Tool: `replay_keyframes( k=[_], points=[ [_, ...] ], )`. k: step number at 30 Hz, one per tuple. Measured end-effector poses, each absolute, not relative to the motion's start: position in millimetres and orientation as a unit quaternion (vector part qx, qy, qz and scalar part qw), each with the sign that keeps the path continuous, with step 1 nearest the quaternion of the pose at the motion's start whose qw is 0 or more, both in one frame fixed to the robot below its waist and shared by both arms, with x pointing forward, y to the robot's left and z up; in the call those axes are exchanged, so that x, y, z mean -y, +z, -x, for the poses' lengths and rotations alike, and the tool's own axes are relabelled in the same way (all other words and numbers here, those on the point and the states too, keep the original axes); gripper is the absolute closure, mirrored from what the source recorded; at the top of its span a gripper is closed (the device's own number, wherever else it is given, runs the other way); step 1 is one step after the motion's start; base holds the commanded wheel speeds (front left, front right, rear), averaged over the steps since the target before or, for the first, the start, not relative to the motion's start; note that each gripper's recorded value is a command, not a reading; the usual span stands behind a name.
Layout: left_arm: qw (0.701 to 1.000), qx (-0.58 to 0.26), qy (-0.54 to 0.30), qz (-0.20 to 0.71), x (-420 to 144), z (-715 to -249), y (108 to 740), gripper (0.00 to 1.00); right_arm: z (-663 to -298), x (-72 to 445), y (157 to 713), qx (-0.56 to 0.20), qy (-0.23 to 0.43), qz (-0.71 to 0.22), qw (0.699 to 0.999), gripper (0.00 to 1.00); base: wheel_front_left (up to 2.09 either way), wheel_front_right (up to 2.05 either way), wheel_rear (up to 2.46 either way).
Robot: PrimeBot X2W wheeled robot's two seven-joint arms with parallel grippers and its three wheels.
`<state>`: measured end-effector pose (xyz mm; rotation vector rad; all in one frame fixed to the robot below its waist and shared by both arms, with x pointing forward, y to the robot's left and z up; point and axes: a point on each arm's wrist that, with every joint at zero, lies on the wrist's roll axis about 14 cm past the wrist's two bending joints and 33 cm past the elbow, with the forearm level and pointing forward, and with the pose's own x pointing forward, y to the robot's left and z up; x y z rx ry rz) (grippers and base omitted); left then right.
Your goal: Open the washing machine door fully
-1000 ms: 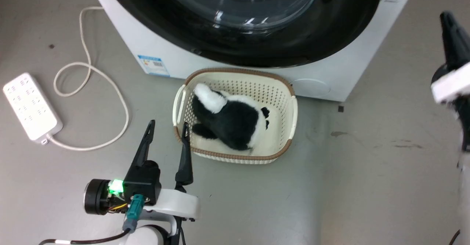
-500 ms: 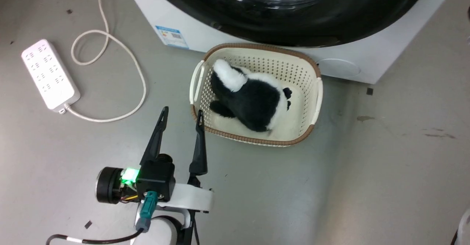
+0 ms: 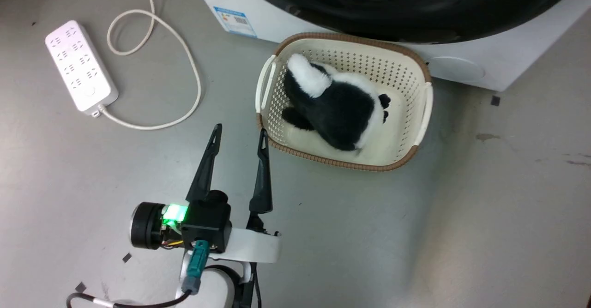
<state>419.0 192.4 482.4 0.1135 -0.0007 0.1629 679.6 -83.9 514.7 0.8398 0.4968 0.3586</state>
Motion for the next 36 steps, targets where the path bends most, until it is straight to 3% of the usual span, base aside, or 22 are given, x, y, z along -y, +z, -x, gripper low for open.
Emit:
replay_keyframes(
  k=[3, 4, 12, 16, 20, 26, 36],
  points=[
    [0.994, 0.003, 0.086, -0.061, -194, -420, 483, 0.00, -683, 75, 505, -0.273, 0.184, -0.428, 0.842, 1.00, 0.00, 0.00, 0.00],
    [0.994, 0.011, 0.092, -0.064, -196, -419, 487, 0.00, -676, 72, 499, -0.299, 0.194, -0.453, 0.817, 1.00, 0.00, 0.00, 0.00],
    [0.993, 0.035, 0.091, -0.064, -193, -415, 502, 0.00, -649, 66, 502, -0.332, 0.221, -0.467, 0.789, 1.00, 0.00, 0.00, 0.00],
    [0.993, 0.051, 0.084, -0.063, -188, -410, 513, 0.00, -620, 52, 501, -0.355, 0.247, -0.477, 0.765, 1.00, 0.00, 0.00, 0.00],
    [0.992, 0.072, 0.078, -0.063, -185, -402, 527, 0.00, -579, 16, 512, -0.380, 0.304, -0.491, 0.723, 1.00, 0.00, 0.00, 0.00],
    [0.992, 0.081, 0.073, -0.062, -183, -389, 535, 0.00, -540, 9, 513, -0.405, 0.339, -0.474, 0.705, 1.00, 0.00, 0.00, 0.00],
    [0.992, 0.087, 0.075, -0.057, -184, -360, 541, 0.00, -446, -50, 512, -0.446, 0.435, -0.446, 0.643, 1.00, 0.00, 0.00, 0.00]
  ],
)
